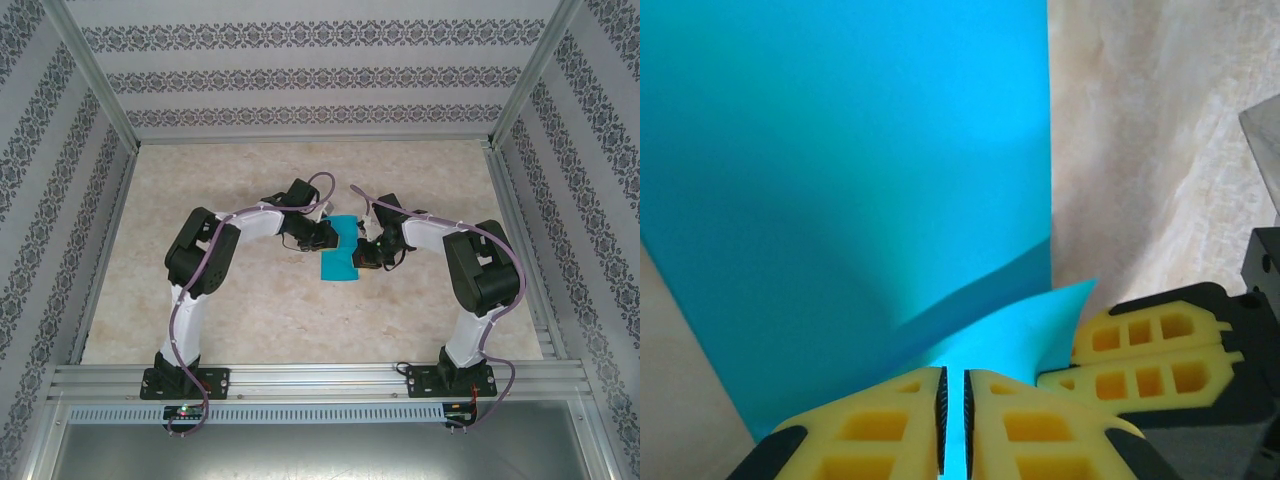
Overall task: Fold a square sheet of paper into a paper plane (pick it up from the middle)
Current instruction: Fold the triangle a second time at the center of the table, then turn over the paper at the center of the table.
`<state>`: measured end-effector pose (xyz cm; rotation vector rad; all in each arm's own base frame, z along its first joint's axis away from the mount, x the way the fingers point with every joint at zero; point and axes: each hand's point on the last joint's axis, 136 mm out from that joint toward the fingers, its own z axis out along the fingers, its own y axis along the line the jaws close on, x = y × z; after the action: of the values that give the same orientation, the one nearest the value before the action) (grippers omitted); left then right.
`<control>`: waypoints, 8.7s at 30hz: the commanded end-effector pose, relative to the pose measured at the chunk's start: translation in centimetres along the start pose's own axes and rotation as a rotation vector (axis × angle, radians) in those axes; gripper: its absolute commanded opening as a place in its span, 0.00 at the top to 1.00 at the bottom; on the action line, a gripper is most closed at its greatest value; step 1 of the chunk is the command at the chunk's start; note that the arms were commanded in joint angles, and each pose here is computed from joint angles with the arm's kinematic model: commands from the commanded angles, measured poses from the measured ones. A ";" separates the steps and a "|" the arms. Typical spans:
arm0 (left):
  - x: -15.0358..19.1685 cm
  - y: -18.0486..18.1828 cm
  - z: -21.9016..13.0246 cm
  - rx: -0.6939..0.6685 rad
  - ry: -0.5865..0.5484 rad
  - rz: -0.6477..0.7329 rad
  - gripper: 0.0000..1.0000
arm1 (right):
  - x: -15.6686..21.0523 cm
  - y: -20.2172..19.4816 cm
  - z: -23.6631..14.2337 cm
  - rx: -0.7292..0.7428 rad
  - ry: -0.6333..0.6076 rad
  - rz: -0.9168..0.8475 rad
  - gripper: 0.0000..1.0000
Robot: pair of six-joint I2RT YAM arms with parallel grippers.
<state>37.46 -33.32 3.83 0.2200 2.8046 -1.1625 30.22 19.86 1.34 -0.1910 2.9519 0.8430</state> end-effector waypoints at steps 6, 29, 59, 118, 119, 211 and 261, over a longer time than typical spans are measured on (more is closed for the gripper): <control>1.0 -1.4 1.5 0.042 0.024 -0.004 0.85 | 3.0 -3.6 1.6 0.163 0.094 0.036 0.96; 5.4 7.0 4.8 -0.241 0.150 -0.003 0.85 | 1.5 -1.5 -0.2 0.117 0.022 0.019 0.92; 9.6 14.1 6.5 -0.512 0.266 0.033 0.86 | 2.7 4.7 -2.8 -0.145 -0.071 0.037 0.88; 9.9 14.1 6.6 -0.509 0.301 0.051 0.86 | 3.9 0.8 0.9 -0.165 0.002 0.131 0.91; 9.9 14.1 6.6 -0.509 0.301 0.051 0.86 | 4.0 0.8 0.9 -0.166 0.001 0.132 0.91; 3.9 8.7 2.8 -0.244 0.158 -0.022 0.85 | 5.8 -2.0 1.3 -0.098 0.009 0.234 0.93; -0.7 2.9 -6.6 -0.093 -0.021 0.042 0.63 | -7.8 4.4 -1.2 -0.217 -0.103 -0.025 0.64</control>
<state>38.85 -27.66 5.78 0.2438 2.8196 -1.0339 37.64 23.07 5.74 -0.1157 2.7348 1.1326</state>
